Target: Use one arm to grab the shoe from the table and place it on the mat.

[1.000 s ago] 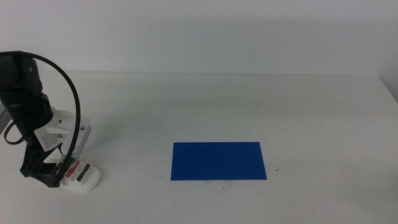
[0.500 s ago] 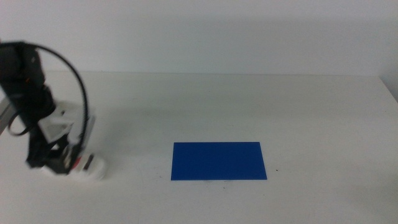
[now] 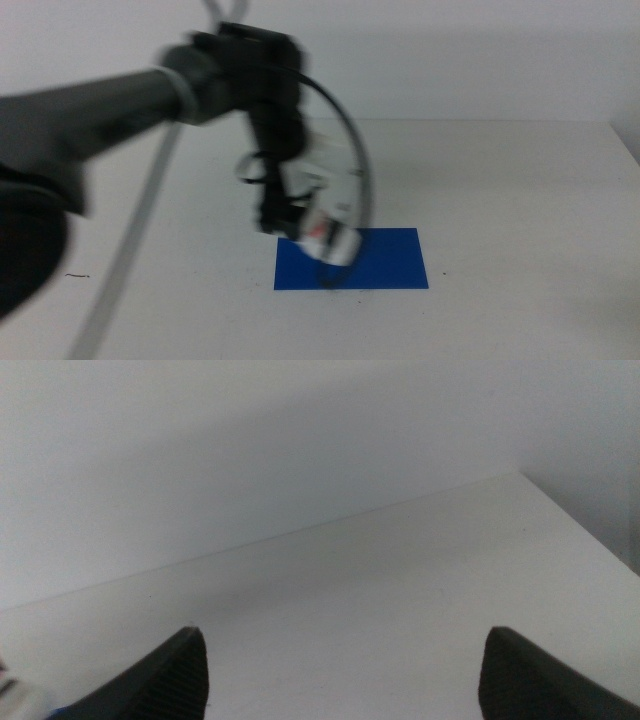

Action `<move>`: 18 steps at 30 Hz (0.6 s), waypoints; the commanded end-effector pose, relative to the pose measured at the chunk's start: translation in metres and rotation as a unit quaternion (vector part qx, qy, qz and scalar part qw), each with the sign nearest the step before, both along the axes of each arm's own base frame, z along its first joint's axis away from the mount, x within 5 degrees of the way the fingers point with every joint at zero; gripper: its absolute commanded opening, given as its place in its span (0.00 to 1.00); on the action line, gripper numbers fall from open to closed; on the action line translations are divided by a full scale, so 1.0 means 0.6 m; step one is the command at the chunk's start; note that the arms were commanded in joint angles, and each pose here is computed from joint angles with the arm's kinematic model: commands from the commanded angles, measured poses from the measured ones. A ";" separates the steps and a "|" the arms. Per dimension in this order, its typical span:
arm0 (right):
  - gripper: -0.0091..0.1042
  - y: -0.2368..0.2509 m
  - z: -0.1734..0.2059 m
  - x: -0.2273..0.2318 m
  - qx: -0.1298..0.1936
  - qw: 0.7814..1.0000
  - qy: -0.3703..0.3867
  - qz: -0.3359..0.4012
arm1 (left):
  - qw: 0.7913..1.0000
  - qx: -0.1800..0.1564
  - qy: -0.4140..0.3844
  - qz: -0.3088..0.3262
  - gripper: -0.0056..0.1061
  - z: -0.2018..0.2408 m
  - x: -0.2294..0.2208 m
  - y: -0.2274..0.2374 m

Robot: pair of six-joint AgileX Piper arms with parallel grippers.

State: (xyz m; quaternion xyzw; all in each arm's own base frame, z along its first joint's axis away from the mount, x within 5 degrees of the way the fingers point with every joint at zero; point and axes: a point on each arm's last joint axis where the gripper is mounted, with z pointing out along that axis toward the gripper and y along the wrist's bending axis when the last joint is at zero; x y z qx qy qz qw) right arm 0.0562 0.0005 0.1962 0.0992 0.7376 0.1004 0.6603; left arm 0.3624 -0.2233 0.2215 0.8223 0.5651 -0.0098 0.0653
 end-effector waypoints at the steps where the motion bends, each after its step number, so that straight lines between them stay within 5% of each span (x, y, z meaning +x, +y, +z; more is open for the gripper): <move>1: 0.78 0.000 0.000 0.000 -0.006 1.000 -0.004 0.000 | 1.000 -0.017 -0.006 -0.020 0.37 0.009 -0.011 -0.057; 5: 0.78 0.000 0.000 0.000 -0.006 1.000 -0.004 0.000 | 0.999 -0.034 -0.007 0.024 0.37 0.010 -0.021 -0.107; 7: 0.78 0.000 0.000 0.000 -0.006 1.000 -0.004 0.000 | 0.988 -0.050 0.020 0.142 0.37 0.010 -0.029 -0.120; 9: 0.78 0.000 0.000 0.000 -0.006 1.000 -0.004 0.000 | 0.947 -0.066 0.059 0.310 0.37 0.011 -0.037 -0.128; 11: 0.78 0.000 0.000 0.000 -0.006 1.000 -0.004 0.000 | 0.858 -0.075 0.098 0.498 0.37 0.012 -0.040 -0.131; 13: 0.78 0.000 0.000 0.000 -0.006 1.000 -0.004 0.000 | 0.714 -0.077 0.141 0.681 0.37 0.013 -0.042 -0.134; 14: 0.78 0.000 0.000 0.000 -0.006 1.000 -0.004 0.000 | 0.676 -0.076 0.149 0.718 0.37 0.013 -0.042 -0.135; 16: 0.78 0.000 0.000 0.000 -0.006 1.000 -0.004 0.000 | 0.554 -0.071 0.171 0.812 0.37 0.013 -0.043 -0.136; 17: 0.78 0.000 0.000 0.000 -0.006 1.000 -0.004 0.000 | 0.518 -0.068 0.184 0.832 0.37 0.014 -0.045 -0.138; 18: 0.78 0.000 0.000 0.000 -0.006 1.000 -0.004 0.000 | 0.458 -0.062 0.204 0.863 0.37 0.015 -0.048 -0.142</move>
